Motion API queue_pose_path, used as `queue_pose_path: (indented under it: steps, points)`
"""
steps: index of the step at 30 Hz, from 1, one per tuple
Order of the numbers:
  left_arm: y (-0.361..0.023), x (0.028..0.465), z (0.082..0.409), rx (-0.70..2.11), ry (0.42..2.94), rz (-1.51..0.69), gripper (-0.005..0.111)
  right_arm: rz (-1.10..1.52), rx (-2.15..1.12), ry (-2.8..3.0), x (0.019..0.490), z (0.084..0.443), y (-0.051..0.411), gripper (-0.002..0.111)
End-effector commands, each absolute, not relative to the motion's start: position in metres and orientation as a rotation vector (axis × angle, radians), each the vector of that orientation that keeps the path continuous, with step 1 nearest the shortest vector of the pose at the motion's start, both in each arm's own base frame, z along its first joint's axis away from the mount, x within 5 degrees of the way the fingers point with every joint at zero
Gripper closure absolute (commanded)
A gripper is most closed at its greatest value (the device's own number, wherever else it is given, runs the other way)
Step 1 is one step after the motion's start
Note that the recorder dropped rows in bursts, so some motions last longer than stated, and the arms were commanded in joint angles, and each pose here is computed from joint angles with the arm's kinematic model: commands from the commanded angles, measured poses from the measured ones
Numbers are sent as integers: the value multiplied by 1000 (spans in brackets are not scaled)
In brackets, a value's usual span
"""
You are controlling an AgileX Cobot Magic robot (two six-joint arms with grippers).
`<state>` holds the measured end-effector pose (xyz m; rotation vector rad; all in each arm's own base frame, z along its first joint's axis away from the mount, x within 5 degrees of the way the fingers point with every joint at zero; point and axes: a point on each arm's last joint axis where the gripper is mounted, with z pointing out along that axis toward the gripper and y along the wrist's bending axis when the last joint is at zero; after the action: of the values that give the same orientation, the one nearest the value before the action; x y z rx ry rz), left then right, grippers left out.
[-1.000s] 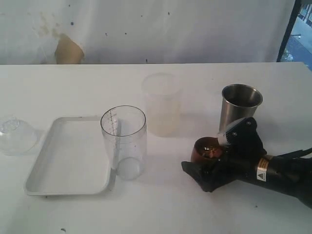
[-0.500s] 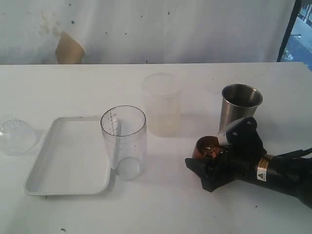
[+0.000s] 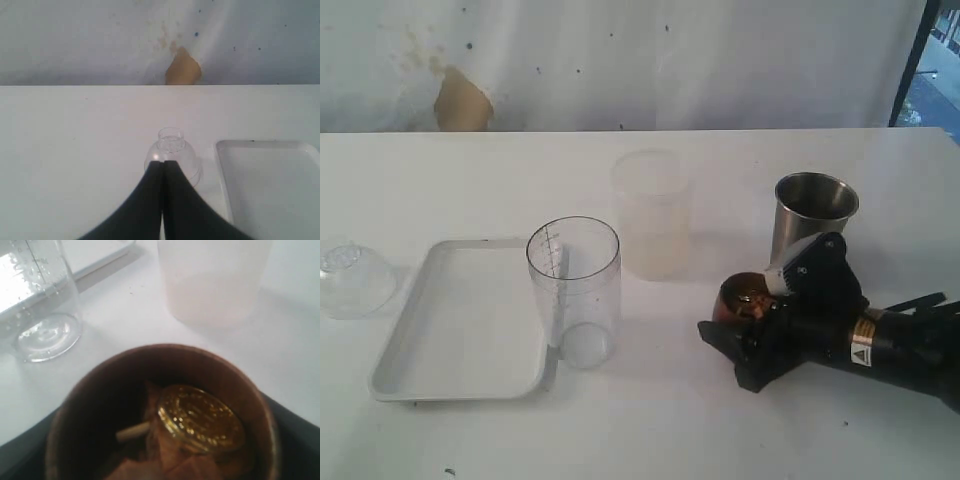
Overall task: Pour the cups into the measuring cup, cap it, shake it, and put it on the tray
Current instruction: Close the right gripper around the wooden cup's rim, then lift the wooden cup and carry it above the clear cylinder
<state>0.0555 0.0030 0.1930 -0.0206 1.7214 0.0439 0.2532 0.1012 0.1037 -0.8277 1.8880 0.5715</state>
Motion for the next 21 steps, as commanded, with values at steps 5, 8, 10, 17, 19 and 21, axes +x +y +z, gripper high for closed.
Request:
queue_pose_path:
  steps: [5, 8, 10, 17, 19, 21]
  points:
    - [3, 55, 192, -24, 1718, 33, 107, 596, -824, 1772, 249, 158, 104, 108]
    - [3, 55, 192, -24, 1718, 33, 107, 589, -816, 1794, 251, 178, 112, 108]
    - [3, 55, 192, -24, 1718, 33, 107, 544, -827, 1801, 254, 196, 119, 108]
    - [3, 55, 192, -24, 1718, 33, 107, 541, -871, 1668, 260, 254, 160, 108]
    - [3, 55, 192, -24, 1718, 33, 107, 520, -860, 1650, 266, 269, 167, 108]
    - [3, 55, 192, -24, 1718, 33, 107, 488, -854, 1631, 272, 282, 172, 108]
